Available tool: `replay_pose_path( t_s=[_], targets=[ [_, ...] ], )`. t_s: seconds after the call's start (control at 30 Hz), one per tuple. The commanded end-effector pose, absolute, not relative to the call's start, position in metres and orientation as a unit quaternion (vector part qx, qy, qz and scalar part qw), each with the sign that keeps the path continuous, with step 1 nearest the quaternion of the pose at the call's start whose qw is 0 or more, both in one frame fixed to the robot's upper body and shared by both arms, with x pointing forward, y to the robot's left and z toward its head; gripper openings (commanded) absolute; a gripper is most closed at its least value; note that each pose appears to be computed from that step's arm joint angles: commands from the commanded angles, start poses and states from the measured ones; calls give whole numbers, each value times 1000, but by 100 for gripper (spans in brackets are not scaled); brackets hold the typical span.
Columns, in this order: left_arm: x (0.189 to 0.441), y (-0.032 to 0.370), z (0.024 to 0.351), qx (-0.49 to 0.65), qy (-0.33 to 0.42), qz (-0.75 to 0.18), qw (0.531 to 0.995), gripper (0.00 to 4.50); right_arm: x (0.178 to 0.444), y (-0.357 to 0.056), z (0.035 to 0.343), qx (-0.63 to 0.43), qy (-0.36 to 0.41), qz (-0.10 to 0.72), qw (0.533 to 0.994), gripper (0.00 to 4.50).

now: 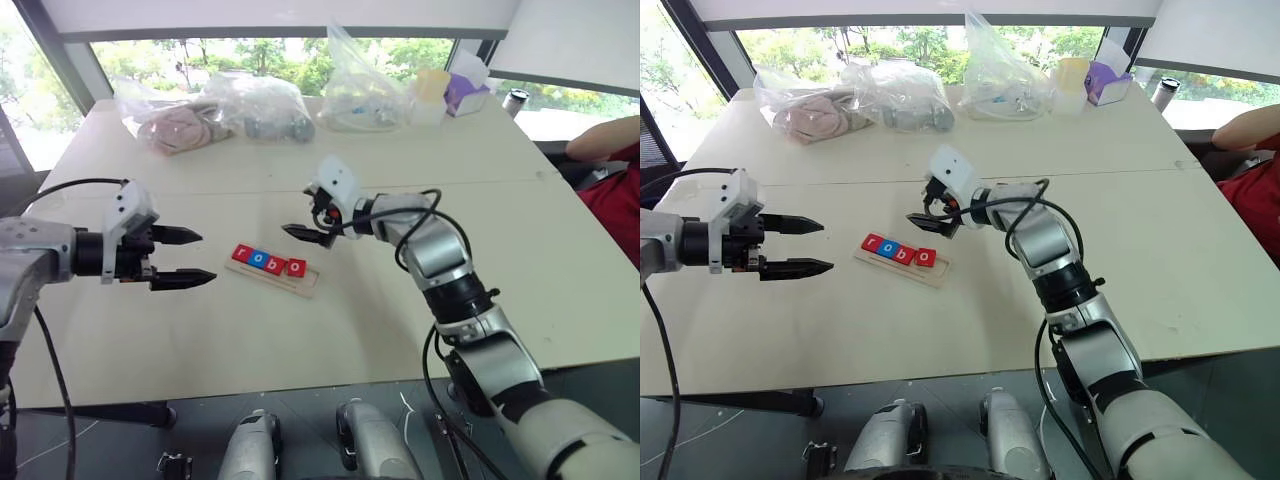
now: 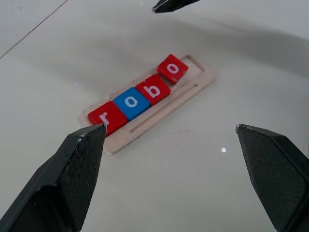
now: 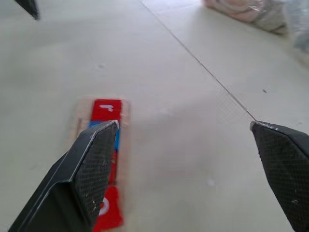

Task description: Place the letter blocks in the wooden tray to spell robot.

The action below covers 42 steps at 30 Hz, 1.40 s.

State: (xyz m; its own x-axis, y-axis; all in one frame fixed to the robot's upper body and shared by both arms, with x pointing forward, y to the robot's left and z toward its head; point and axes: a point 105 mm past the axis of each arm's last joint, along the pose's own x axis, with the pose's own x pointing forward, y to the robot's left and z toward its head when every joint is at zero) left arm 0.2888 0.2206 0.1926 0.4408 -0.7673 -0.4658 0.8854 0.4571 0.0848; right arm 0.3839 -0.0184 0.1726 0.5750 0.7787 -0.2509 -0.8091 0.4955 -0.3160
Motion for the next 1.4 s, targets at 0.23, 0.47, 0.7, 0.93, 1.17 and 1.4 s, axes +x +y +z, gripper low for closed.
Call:
replay_pose_path(
  t_s=[0.23, 0.47, 0.7, 0.93, 1.17, 1.4],
  targets=[
    [289, 211, 204, 169, 169, -509, 827, 450, 390, -23, 141, -264, 22, 450, 853, 445],
    [288, 210, 203, 166, 170, -506, 829, 450, 391, -24, 115, -281, 50, 468, 837, 445],
    [288, 210, 200, 165, 174, -502, 831, 450, 381, -15, 120, -267, 44, 490, 828, 445],
    [288, 209, 196, 166, 175, -501, 831, 450, 379, -11, 128, -262, 37, 483, 835, 445],
    [288, 210, 196, 166, 175, -501, 831, 450, 381, -33, 161, -249, 2, 426, 870, 445],
    [287, 211, 198, 168, 176, -503, 829, 450, 350, -46, 151, -266, 9, 412, 871, 445]
  ],
)
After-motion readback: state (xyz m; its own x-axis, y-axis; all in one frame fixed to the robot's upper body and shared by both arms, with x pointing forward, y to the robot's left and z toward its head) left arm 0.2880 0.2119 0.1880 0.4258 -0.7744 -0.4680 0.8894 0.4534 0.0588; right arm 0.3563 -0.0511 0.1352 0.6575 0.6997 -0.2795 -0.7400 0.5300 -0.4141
